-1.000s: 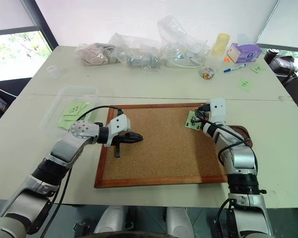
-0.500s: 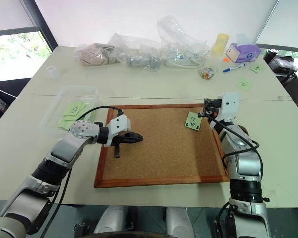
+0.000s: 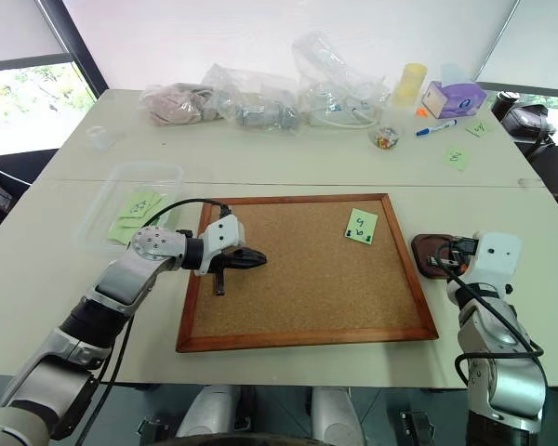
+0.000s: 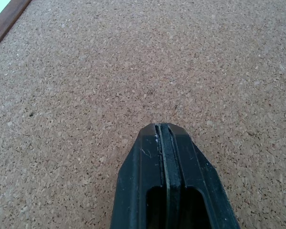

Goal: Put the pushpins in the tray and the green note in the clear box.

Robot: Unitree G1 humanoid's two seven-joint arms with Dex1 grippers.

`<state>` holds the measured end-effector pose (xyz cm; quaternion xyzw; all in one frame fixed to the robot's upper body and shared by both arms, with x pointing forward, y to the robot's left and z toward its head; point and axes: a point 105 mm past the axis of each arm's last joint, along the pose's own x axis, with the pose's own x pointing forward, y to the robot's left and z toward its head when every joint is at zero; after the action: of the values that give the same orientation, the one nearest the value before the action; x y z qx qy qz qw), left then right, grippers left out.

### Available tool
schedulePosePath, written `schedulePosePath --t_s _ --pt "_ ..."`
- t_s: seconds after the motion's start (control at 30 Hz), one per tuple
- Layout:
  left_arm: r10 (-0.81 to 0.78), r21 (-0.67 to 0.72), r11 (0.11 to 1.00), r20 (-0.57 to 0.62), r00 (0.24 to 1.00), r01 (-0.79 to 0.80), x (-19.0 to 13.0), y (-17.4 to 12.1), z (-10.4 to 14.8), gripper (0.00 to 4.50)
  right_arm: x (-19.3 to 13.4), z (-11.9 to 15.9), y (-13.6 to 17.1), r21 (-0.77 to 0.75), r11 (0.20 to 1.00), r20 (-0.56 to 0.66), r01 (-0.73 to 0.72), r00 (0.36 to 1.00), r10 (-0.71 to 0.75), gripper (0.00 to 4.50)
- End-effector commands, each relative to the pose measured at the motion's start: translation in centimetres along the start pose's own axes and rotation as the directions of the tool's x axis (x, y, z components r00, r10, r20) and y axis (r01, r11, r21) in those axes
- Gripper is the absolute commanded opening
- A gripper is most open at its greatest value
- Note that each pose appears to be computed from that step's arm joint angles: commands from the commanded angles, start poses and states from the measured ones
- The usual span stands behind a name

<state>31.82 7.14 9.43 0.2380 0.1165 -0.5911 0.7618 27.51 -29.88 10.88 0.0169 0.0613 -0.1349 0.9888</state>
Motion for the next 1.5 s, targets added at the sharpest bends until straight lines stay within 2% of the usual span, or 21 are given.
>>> schedulePosePath --t_s 0.03,0.4,0.5,0.73,1.17,1.3,1.4,1.5 --pt "-0.021 -0.007 1.000 -0.026 0.999 0.021 0.4 -0.4 -0.6 0.00 -0.5 1.3 -0.8 0.054 0.998 0.044 0.039 0.998 -0.041 0.03" --pt "-0.026 -0.004 1.000 -0.025 0.999 0.026 0.6 -0.4 -0.7 0.00 0.0 0.5 -0.8 0.152 0.988 0.000 0.033 0.999 -0.033 0.03" --pt "-0.025 -0.004 1.000 -0.025 0.999 0.025 0.6 -0.4 -0.7 0.00 0.0 0.3 -0.6 0.163 0.986 -0.014 0.018 1.000 -0.015 0.87" --pt "-0.027 -0.001 1.000 -0.020 0.999 0.027 0.8 -0.6 -0.5 0.00 -0.1 -0.1 -0.8 0.144 0.989 -0.035 0.027 0.999 -0.022 4.44" --pt "-0.027 0.001 1.000 -0.016 1.000 0.027 0.9 -0.6 -0.4 0.00 0.0 -0.9 0.3 0.177 0.982 -0.071 -0.068 0.994 0.081 4.44" --pt "-0.023 0.001 1.000 -0.017 1.000 0.023 0.9 -0.6 -0.5 0.00 0.1 -0.2 0.4 0.155 0.984 -0.044 -0.089 0.994 0.097 4.44" --pt "-0.017 -0.001 1.000 -0.015 1.000 0.017 0.7 -0.5 -0.5 0.00 -0.5 1.8 1.8 0.041 0.980 0.044 -0.192 0.981 0.190 4.44" --pt "-0.018 -0.002 1.000 -0.018 1.000 0.018 0.7 -0.6 -0.6 0.00 -1.1 3.2 5.1 -0.056 0.933 0.089 -0.355 0.929 0.358 4.44"
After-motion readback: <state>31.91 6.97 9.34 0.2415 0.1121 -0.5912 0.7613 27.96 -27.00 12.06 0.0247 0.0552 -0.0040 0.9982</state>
